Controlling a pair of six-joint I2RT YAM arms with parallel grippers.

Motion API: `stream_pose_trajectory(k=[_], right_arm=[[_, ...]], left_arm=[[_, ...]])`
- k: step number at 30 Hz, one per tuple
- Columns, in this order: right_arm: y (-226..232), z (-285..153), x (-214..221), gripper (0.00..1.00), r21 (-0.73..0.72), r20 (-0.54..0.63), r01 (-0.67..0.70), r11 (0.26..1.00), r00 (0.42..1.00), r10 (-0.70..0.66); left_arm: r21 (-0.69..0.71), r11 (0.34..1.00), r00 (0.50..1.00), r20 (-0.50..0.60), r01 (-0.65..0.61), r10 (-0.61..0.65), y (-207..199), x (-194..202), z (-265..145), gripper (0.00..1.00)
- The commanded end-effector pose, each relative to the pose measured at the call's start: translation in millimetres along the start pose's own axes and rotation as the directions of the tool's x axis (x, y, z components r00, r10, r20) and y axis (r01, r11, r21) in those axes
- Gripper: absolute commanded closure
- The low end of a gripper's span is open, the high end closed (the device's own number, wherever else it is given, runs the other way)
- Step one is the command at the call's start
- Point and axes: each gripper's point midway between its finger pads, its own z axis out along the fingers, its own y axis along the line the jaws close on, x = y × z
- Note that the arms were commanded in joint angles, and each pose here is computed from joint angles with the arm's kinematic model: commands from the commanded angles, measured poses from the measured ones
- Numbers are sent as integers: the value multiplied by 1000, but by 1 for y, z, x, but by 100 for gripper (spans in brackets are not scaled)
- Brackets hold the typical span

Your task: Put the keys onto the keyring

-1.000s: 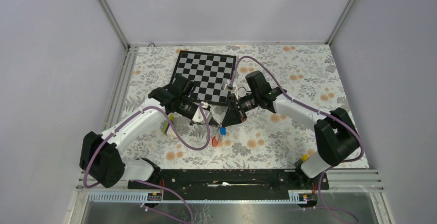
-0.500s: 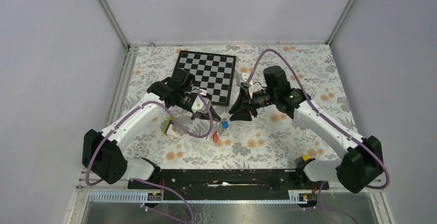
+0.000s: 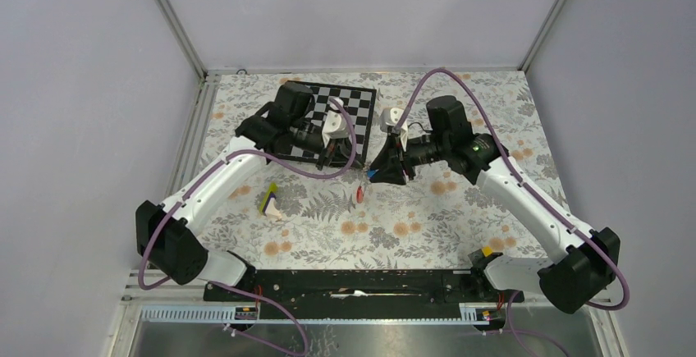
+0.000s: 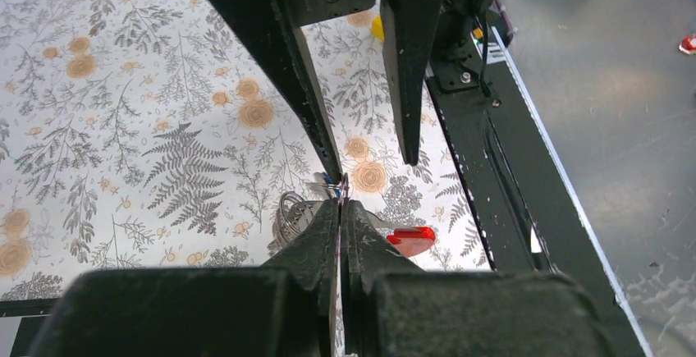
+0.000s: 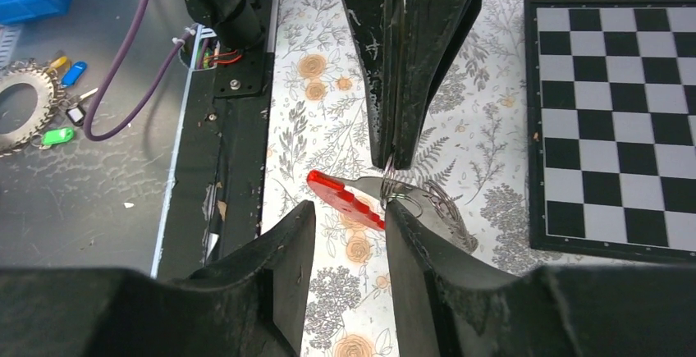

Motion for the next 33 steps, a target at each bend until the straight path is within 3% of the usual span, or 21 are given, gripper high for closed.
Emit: stream_pose_trajectory(k=[1, 9, 18, 33], right_arm=[[-4, -9, -16, 56, 39, 0, 58, 998, 998, -58], [-10, -11, -17, 62, 78, 0, 71, 994, 997, -71], [-13, -6, -10, 85, 78, 14, 34, 996, 999, -35], [-13, -4, 1, 82, 83, 5, 16, 996, 1000, -17]], left_arm=[[-45, 999, 997, 75, -5, 8, 5, -33, -3, 100], [-33, 997, 992, 112, 68, -64, 1, -24, 3, 100], [-26, 993, 985, 138, 112, -107, -1, -18, 7, 100], [-51, 993, 985, 139, 105, -97, 1, -15, 6, 100]])
